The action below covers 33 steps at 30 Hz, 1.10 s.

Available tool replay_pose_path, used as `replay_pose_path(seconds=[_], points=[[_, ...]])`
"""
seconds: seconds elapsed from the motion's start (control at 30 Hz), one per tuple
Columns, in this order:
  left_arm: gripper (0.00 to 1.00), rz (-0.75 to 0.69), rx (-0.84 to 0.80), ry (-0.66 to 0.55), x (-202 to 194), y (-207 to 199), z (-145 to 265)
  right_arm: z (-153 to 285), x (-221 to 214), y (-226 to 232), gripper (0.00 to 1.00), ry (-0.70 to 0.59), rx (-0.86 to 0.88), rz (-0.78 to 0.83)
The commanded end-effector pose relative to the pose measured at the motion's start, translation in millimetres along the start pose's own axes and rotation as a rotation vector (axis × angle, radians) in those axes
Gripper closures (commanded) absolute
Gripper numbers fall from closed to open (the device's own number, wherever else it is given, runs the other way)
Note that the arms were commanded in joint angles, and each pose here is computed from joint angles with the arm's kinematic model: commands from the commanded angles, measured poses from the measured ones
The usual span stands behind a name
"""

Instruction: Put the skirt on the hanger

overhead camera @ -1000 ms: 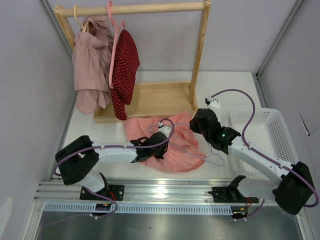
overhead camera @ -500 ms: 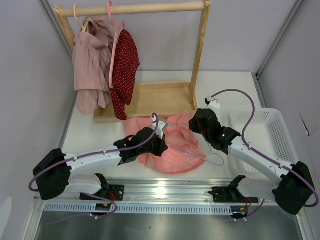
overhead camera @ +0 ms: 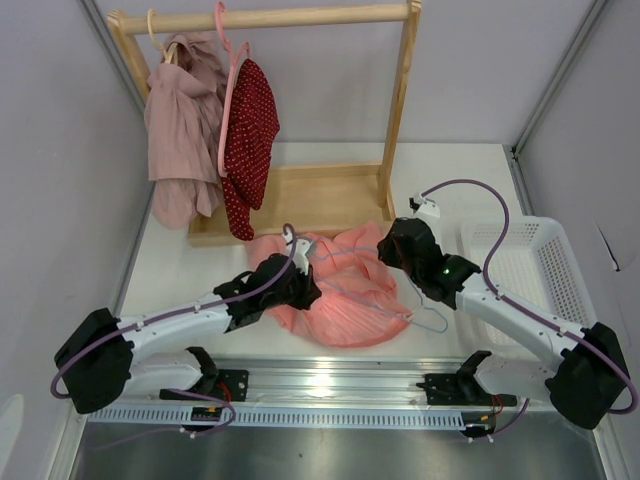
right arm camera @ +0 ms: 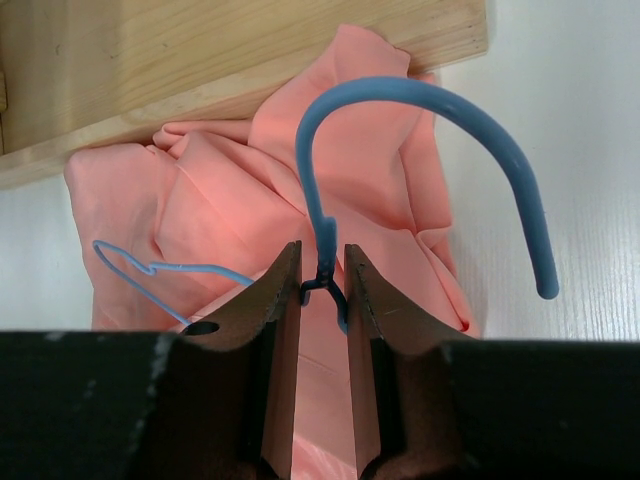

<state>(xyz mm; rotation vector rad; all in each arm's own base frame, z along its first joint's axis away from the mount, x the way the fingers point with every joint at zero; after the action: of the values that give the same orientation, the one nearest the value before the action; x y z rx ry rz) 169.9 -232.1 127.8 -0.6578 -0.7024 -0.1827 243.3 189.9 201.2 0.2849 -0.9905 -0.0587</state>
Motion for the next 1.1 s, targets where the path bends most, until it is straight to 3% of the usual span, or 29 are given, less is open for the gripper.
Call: replay_pose_path(seconds=[0.0, 0.33, 0.7, 1.07], points=[[1.0, 0.079, -0.007, -0.064, 7.1, 9.4, 7.2, 1.2, 11.2, 2.2, 1.0, -0.049, -0.012, -0.024], [1.0, 0.19, -0.071, -0.106, 13.7, 21.6, 15.9, 0.0, 17.5, 17.7, 1.0, -0.056, -0.006, 0.01], [1.0, 0.343, 0.037, -0.169, 15.4, 54.9, 21.6, 18.0, 17.4, 12.3, 1.0, -0.085, 0.009, -0.018], [1.0, 0.408, 0.114, -0.256, 19.2, 69.9, 26.8, 25.6, 3.9, 7.7, 1.0, -0.067, 0.027, -0.009]])
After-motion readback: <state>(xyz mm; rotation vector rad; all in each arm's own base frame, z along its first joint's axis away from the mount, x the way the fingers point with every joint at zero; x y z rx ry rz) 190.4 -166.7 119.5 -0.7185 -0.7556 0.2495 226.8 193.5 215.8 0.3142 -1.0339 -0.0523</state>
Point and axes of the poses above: each gripper's point midway between its finger pads, its own z axis back along the fingers, its own y axis along the line the jaws close on, x = y × z, the point moved 6 cm from there along z, back along the fingers, and after that the axes turned 11 degrees about z, right-handed, at the moved point
